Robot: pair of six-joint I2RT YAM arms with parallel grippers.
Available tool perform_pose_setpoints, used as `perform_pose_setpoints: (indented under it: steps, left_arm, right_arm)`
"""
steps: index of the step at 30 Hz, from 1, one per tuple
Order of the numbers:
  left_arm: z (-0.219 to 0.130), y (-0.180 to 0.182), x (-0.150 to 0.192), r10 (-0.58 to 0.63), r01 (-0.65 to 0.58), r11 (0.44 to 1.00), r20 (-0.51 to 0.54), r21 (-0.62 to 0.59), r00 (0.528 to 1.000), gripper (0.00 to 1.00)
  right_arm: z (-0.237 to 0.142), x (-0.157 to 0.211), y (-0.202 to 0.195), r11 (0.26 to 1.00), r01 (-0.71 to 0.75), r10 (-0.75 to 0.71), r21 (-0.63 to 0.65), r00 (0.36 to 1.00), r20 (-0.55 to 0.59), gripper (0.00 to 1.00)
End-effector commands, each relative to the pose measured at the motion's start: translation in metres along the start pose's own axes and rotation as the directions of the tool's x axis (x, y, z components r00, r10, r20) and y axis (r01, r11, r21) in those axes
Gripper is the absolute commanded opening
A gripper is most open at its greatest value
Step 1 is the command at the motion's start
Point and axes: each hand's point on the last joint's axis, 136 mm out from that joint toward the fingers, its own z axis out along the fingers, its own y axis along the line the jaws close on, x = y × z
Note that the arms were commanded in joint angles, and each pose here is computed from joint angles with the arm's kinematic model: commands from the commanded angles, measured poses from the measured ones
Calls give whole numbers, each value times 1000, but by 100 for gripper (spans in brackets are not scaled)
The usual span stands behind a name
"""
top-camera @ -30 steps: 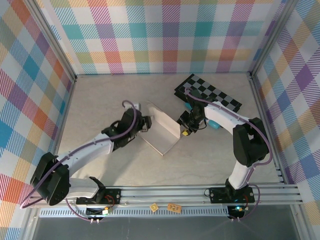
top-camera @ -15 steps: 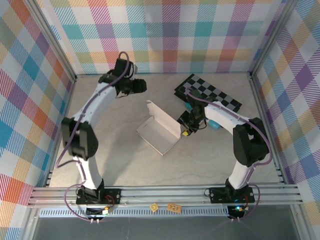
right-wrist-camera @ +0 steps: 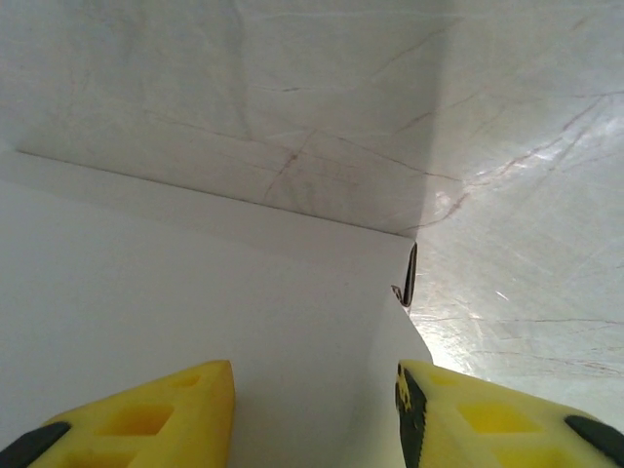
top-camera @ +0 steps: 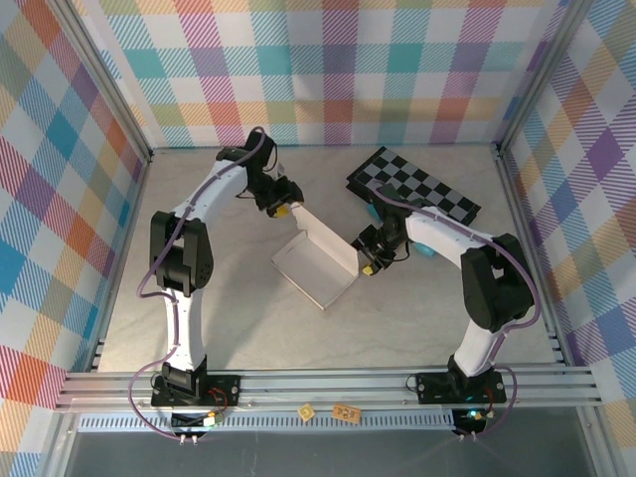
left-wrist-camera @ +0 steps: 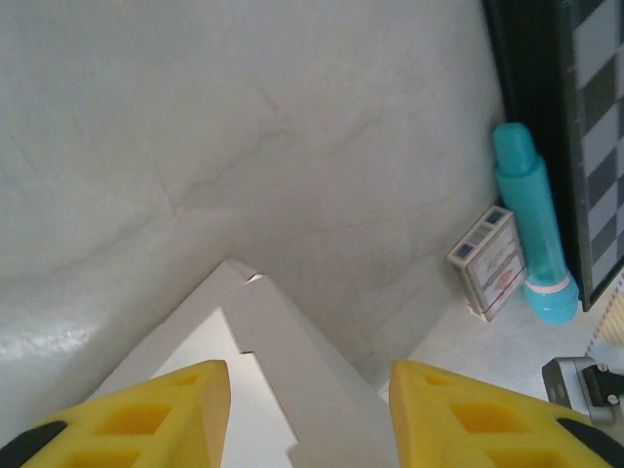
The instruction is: Fold the paper box
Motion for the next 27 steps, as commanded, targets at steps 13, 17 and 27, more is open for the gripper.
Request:
perform_pose_setpoints:
  steps: [13, 17, 27]
  left_arm:
    - [3, -7, 20, -174, 174, 972, -13, 160, 985, 40]
    - [-10, -4, 17, -198, 186, 971, 68, 152, 978, 39]
    - [-78, -7, 12, 269, -270, 962, 276, -37, 923, 43]
  right_arm:
    - [-10, 11, 13, 988, -131, 131, -84, 991, -9, 50]
    - [-16, 9, 5, 991, -125, 127, -55, 992, 28, 50]
    - [-89, -20, -24, 974, 189, -220, 128, 929, 299, 53]
